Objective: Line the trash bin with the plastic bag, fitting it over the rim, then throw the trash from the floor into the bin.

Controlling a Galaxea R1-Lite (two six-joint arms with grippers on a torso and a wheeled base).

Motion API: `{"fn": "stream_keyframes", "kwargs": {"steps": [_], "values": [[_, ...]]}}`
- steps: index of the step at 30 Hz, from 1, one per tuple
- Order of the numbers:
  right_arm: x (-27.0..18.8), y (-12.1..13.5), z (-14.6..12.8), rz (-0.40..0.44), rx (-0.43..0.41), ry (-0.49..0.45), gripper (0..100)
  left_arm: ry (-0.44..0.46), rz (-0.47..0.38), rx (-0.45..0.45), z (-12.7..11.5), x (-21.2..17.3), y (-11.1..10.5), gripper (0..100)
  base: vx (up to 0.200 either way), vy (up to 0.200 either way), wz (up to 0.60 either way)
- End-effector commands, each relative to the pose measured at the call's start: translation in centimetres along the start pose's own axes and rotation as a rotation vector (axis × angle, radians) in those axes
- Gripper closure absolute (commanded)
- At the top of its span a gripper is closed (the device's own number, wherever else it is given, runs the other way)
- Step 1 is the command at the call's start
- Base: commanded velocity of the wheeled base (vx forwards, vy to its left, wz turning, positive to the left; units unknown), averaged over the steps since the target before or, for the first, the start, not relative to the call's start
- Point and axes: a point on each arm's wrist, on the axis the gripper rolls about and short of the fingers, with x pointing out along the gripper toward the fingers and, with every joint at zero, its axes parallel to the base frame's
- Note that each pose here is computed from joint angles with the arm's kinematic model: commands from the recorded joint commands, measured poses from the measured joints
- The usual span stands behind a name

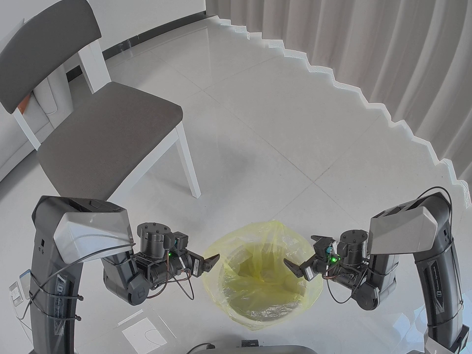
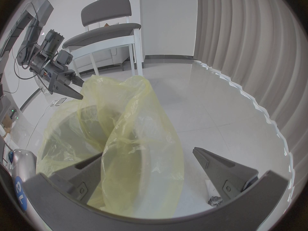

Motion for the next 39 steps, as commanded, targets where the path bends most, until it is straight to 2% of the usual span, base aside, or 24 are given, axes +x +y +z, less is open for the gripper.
{"fn": "stream_keyframes", "kwargs": {"steps": [1,6,9,15,33,39], "values": [[-0.3,-1.2,0.6,-0.028,0.020,-0.029,0,0.012,0.022,-0.015,-0.7,0.3,1.0,0,0.000,0.000,0.00],[-1.4,-3.2,3.1,-0.043,0.096,-0.109,0,-0.006,0.012,-0.011,0.0,0.0,0.6,0,0.000,0.000,0.00],[-2.0,-4.7,3.7,-0.068,0.118,-0.123,0,-0.016,0.005,-0.022,0.4,0.0,0.2,0,0.000,0.000,0.00],[-2.1,-6.2,2.4,-0.075,0.139,-0.087,0,-0.015,0.009,-0.029,0.1,0.3,0.5,0,0.000,0.000,0.00],[1.0,-5.4,-2.7,-0.048,0.163,0.021,0,0.002,0.014,-0.035,-1.1,2.8,0.9,0,0.000,0.000,0.00],[1.6,-5.3,-3.5,-0.019,0.171,0.071,0,0.055,0.016,-0.042,-1.3,3.0,1.0,0,0.000,0.000,0.00]]}}
